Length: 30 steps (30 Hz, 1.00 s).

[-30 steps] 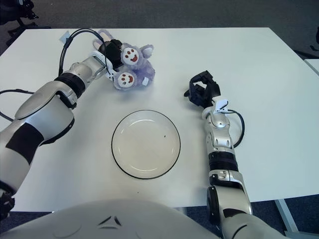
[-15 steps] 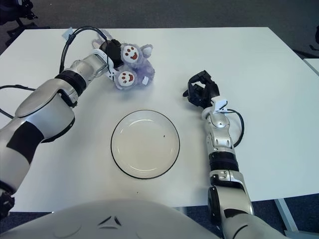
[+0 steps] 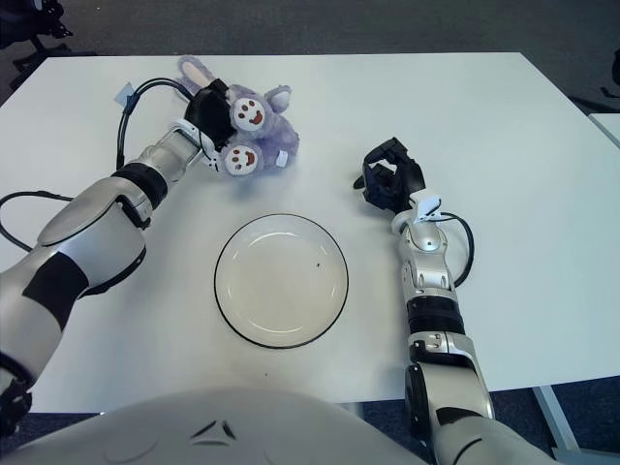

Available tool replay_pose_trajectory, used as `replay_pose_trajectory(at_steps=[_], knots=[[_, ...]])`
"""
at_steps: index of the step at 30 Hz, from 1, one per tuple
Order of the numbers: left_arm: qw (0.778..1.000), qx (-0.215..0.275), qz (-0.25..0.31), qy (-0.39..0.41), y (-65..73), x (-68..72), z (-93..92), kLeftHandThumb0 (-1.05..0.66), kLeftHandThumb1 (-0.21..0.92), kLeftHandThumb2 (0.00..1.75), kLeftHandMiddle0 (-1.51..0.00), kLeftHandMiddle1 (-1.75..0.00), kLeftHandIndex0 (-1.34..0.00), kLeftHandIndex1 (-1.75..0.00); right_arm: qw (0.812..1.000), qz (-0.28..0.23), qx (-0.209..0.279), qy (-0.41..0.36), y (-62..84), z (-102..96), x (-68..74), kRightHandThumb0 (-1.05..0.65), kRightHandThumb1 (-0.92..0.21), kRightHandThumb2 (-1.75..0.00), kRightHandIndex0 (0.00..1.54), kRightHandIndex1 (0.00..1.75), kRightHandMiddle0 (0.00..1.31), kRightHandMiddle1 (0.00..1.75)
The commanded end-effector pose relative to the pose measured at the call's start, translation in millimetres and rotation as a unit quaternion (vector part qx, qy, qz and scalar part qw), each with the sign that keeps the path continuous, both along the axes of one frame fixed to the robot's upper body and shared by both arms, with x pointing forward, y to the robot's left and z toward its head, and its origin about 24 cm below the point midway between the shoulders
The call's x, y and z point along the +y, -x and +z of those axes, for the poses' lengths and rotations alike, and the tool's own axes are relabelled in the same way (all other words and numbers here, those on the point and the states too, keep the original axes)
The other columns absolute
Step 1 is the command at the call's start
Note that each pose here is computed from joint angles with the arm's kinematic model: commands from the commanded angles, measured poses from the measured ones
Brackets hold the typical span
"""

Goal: Put the doll into the plate.

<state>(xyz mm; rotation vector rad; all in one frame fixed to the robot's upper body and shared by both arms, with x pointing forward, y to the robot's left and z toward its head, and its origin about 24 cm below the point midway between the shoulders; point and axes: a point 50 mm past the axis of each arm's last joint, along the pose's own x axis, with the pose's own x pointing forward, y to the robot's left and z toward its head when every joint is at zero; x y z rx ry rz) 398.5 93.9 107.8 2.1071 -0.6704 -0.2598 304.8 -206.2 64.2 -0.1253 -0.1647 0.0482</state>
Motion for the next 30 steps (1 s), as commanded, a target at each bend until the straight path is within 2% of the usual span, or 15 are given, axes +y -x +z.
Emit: replay_pose_trajectory(at_steps=[1,3,4,5,7,8,11,15,20,26,27,30], knots=[[0.999,0.039,0.002,-0.036,9.8,12.6,-28.5,0.36,0.86,0.33,-0.52,-1.44,-0.83,-0.11,0.999,0.013,0.034,0.003,6.1,-14.9,3.1,-0.39,-0.66,-0.87,0.84,1.75,0.36,1.75],[0.998,0.037,-0.004,-0.044,10.9,14.0,-30.4,0.36,0.81,0.42,-0.51,-1.46,-0.88,-0.14,0.999,0.014,0.035,0.003,6.2,-14.9,3.1,-0.39,-0.66,-0.87,0.84,1.75,0.36,1.75],[0.998,0.036,-0.007,-0.049,11.6,14.9,-31.7,0.23,0.81,0.41,-0.52,-1.42,-0.76,-0.56,0.999,0.014,0.035,0.003,6.3,-14.9,3.1,-0.39,-0.66,-0.87,0.84,1.75,0.36,1.75],[0.998,0.036,-0.009,-0.052,12.1,15.5,-32.5,0.15,0.76,0.49,-0.52,-1.42,-0.68,-0.86,0.999,0.015,0.036,0.003,6.4,-15.0,3.0,-0.39,-0.66,-0.87,0.84,1.75,0.36,1.75],[0.998,0.036,-0.012,-0.057,13.1,16.9,-34.4,0.08,0.69,0.63,-0.51,-1.46,-0.60,-1.15,0.999,0.016,0.036,0.003,6.5,-14.9,3.0,-0.39,-0.66,-0.87,0.84,1.75,0.36,1.75],[0.998,0.036,-0.012,-0.058,13.3,17.2,-34.9,0.05,0.65,0.69,-0.50,-1.48,-0.56,-1.27,0.999,0.016,0.037,0.003,6.6,-14.9,3.0,-0.39,-0.66,-0.87,0.84,1.75,0.36,1.75],[0.997,0.038,-0.013,-0.062,14.1,18.1,-36.6,0.02,0.59,0.81,-0.50,-1.51,-0.53,-1.42,0.999,0.018,0.038,0.003,6.5,-15.0,3.0,-0.39,-0.66,-0.87,0.84,1.75,0.36,1.75],[0.997,0.042,-0.014,-0.066,14.6,18.6,-38.1,0.00,0.53,0.92,-0.49,-1.56,-0.51,-1.52,0.999,0.019,0.040,0.004,6.8,-15.1,2.8,-0.39,-0.66,-0.87,0.85,1.75,0.36,1.75],[0.996,0.050,-0.014,-0.073,15.2,19.3,-40.0,0.00,0.51,0.96,-0.49,-1.58,-0.50,-1.54,0.999,0.020,0.043,0.004,6.9,-15.3,3.1,-0.39,-0.66,-0.86,0.85,1.75,0.36,1.75],[0.996,0.072,-0.006,-0.052,15.8,19.2,-42.0,0.00,0.43,1.11,-0.49,-1.65,-0.50,-1.63,0.999,0.020,0.047,0.005,7.1,-15.3,2.9,-0.39,-0.66,-0.86,0.86,1.75,0.36,1.75],[0.996,0.078,-0.003,-0.044,15.9,19.1,-42.2,0.00,0.41,1.10,-0.50,-1.69,-0.60,-1.46,0.999,0.020,0.048,0.005,7.1,-15.3,2.9,-0.39,-0.66,-0.87,0.86,1.75,0.36,1.75],[0.995,0.103,0.015,-0.008,15.4,18.9,-42.6,0.00,0.35,1.12,-0.54,-1.73,-0.71,-1.29,0.998,0.021,0.052,0.005,6.5,-15.3,2.7,-0.39,-0.66,-0.87,0.86,1.75,0.36,1.75]])
